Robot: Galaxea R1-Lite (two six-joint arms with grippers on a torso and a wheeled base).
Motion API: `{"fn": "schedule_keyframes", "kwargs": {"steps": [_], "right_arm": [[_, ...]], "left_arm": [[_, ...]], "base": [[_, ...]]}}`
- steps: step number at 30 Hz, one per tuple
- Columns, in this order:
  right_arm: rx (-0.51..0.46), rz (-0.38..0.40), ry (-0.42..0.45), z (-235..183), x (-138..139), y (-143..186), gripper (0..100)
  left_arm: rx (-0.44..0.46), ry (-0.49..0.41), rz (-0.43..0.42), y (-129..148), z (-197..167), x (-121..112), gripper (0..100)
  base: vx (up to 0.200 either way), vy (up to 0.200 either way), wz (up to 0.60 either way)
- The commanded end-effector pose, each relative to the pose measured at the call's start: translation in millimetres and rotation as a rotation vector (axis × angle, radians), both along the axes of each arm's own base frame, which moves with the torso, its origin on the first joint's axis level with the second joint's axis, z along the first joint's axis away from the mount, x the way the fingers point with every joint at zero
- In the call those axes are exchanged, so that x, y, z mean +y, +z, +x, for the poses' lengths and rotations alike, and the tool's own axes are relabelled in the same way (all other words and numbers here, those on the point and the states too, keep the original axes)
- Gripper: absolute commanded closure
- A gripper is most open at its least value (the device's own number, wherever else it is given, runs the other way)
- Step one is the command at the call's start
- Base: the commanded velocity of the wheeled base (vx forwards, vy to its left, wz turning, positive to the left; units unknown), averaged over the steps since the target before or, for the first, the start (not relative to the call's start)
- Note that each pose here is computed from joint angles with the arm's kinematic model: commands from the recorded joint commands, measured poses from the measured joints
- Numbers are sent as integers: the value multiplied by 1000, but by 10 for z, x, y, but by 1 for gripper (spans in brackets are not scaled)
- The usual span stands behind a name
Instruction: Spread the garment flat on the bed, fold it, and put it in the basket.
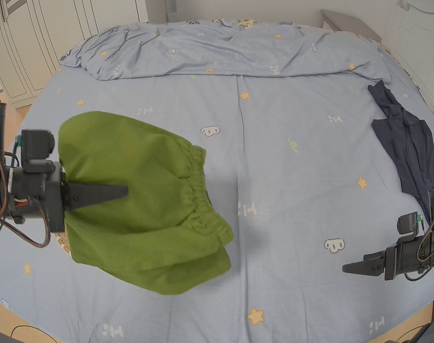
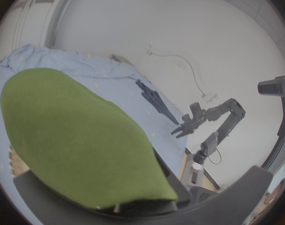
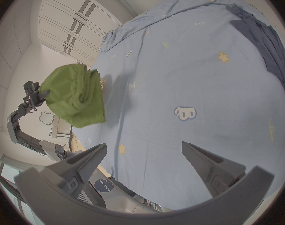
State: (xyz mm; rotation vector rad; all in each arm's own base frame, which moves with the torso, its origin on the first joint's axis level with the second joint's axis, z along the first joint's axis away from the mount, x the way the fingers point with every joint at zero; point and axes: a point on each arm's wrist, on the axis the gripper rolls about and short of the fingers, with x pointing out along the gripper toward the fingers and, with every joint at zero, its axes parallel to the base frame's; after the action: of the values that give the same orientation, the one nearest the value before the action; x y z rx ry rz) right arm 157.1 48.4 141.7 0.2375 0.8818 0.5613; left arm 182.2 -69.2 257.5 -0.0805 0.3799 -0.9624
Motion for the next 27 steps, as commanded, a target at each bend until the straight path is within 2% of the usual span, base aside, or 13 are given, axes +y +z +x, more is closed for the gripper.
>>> {"fn": "schedule_keyframes", "kwargs": {"steps": [1, 4, 9, 12, 13, 16, 17, 20, 23, 24, 25, 27], "right_arm": [[3, -8, 5, -10, 15, -16, 0], [1, -8, 5, -6, 16, -16, 0], [1, -8, 6, -13, 17, -13, 0], [-2, -7, 6, -17, 16, -8, 0], [-5, -6, 11, -27, 21, -2, 0], [-13, -3, 25, -53, 40, 19, 0], [-14, -2, 25, -55, 39, 21, 0], [-23, 1, 47, -92, 67, 34, 0], [-27, -1, 61, -102, 97, 41, 0], [-27, -1, 61, -102, 97, 41, 0], [-30, -6, 62, -106, 104, 43, 0], [-36, -5, 61, -115, 101, 53, 0]], "left_arm": [[-162, 162, -45, 215, -36, 358, 100], [-198, 249, -58, 252, 29, 583, 100], [-105, 350, -61, 67, 262, 895, 100], [16, 412, -62, -231, 483, 1100, 100], [85, 441, -65, -406, 590, 1193, 100], [203, 491, -76, -710, 659, 1338, 100], [207, 491, -76, -724, 662, 1339, 100], [306, 550, -87, -976, 616, 1462, 100], [394, 568, -92, -1198, 702, 1527, 100], [394, 568, -92, -1198, 702, 1527, 100], [448, 575, -89, -1340, 762, 1549, 100], [472, 590, -66, -1421, 830, 1541, 100]], "base": [[0, 0, 0], [0, 0, 0], [0, 0, 0], [0, 0, 0], [0, 0, 0], [0, 0, 0], [0, 0, 0], [0, 0, 0], [0, 0, 0], [0, 0, 0], [0, 0, 0], [0, 0, 0]]}}
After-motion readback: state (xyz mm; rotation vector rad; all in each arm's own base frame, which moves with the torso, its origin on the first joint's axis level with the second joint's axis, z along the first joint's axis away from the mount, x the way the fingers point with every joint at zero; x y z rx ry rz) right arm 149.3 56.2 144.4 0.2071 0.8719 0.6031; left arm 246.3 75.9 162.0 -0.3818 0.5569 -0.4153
